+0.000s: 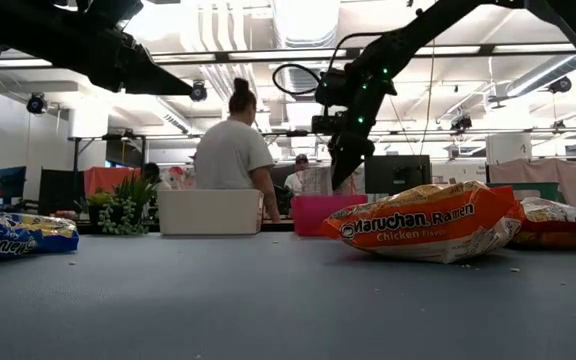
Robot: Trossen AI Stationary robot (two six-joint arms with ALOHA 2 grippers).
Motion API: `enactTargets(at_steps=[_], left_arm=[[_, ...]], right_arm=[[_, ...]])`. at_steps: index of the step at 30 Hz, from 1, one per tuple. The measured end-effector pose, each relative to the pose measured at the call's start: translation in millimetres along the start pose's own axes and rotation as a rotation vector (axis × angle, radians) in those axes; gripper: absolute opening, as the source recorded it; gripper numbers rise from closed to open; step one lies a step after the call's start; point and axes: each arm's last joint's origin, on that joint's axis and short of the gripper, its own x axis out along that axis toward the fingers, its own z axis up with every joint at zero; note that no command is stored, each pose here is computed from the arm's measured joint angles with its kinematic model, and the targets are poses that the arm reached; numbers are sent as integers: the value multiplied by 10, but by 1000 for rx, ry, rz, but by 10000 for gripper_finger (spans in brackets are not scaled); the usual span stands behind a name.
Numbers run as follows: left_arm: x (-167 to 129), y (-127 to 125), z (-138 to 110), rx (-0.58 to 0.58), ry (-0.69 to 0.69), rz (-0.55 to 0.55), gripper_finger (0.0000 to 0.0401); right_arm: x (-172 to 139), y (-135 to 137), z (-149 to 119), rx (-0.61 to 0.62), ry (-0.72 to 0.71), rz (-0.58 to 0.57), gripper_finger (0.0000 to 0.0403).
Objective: Sort Maruchan noodles
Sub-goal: Put the top orange noodle pack into the red bin, then put the top blue noodle pack into the green bin
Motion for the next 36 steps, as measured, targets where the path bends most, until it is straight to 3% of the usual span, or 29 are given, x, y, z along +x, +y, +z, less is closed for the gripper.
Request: enactTargets(at_steps=[6, 12, 20, 23, 26, 30, 33, 36], left_arm=[[0, 0, 0, -69, 0, 0, 0], [-4, -18, -96, -223, 88, -7, 0], [-63, 3, -108, -434, 313, -21, 0], [-89, 16, -49, -506, 406, -48, 0], [-130, 20, -31, -624, 604, -40, 0], [-191, -16, -100, -753, 1002, 74, 0], [-178, -99, -218, -679, 1210, 162, 0], [-82, -209, -315, -619, 1323, 175, 0]], right_arm=[[-313, -95, 115, 12, 20, -142, 243], [-736, -42, 156, 110, -23, -152, 243], [-1124, 408, 63, 250, -221, 168, 217], [-1118, 679, 18, 255, -253, 210, 209], [-1046, 957, -40, 238, -297, 236, 203], [-966, 1281, -121, 228, -375, 271, 199], [-915, 1462, -176, 221, -443, 289, 199], [-899, 1585, -220, 209, -497, 303, 199]])
